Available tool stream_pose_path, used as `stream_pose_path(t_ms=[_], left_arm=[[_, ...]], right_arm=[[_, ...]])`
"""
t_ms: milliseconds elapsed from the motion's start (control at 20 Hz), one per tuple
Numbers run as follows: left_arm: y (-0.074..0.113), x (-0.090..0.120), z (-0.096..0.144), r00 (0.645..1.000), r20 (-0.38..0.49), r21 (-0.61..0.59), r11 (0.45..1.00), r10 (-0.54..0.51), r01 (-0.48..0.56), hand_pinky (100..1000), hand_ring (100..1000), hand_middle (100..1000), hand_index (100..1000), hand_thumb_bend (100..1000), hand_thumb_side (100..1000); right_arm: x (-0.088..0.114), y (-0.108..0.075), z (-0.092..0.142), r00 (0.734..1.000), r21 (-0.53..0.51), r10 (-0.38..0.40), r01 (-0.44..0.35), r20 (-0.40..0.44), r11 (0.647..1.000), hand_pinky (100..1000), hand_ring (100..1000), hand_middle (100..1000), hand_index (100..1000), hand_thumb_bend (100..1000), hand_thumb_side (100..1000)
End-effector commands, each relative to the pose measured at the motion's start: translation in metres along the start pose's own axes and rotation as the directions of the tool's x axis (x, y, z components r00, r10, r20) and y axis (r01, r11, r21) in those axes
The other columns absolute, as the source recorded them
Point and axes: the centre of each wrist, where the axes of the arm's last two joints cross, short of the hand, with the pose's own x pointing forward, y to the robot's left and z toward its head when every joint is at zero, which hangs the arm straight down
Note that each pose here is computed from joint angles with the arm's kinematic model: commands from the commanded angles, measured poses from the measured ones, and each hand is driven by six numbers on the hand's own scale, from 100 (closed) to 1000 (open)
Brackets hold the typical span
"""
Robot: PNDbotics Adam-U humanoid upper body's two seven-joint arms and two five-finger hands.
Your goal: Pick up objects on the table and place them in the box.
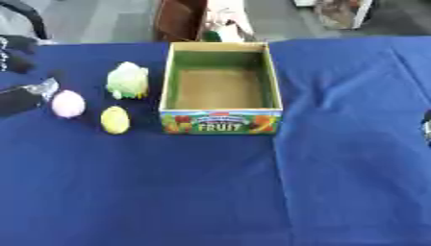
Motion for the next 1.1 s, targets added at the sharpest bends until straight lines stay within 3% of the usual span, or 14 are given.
stream_pose_path(t_ms=[50, 550, 1100], left_arm=[[0.019, 0.002, -0.01, 0.992, 0.014, -0.03, 0.992, -0.126, 0.126, 670, 641, 674, 780, 433, 185], [0.021, -0.003, -0.036, 0.956, 0.031, -0.168, 0.941, -0.293, 0.294, 697, 682, 715, 805, 444, 190], [0.009, -0.031, -0.059, 0.878, -0.002, -0.338, 0.827, -0.478, 0.45, 699, 696, 736, 818, 455, 201]], right_arm=[[0.007, -0.007, -0.006, 0.999, 0.003, 0.023, -0.023, 0.027, 1.0, 561, 730, 651, 729, 163, 100], [0.007, -0.006, -0.006, 0.999, 0.012, 0.023, -0.024, 0.027, 1.0, 560, 730, 651, 729, 166, 100], [0.005, -0.005, -0.005, 1.0, 0.021, 0.024, -0.024, 0.02, 0.999, 560, 730, 651, 729, 168, 100]])
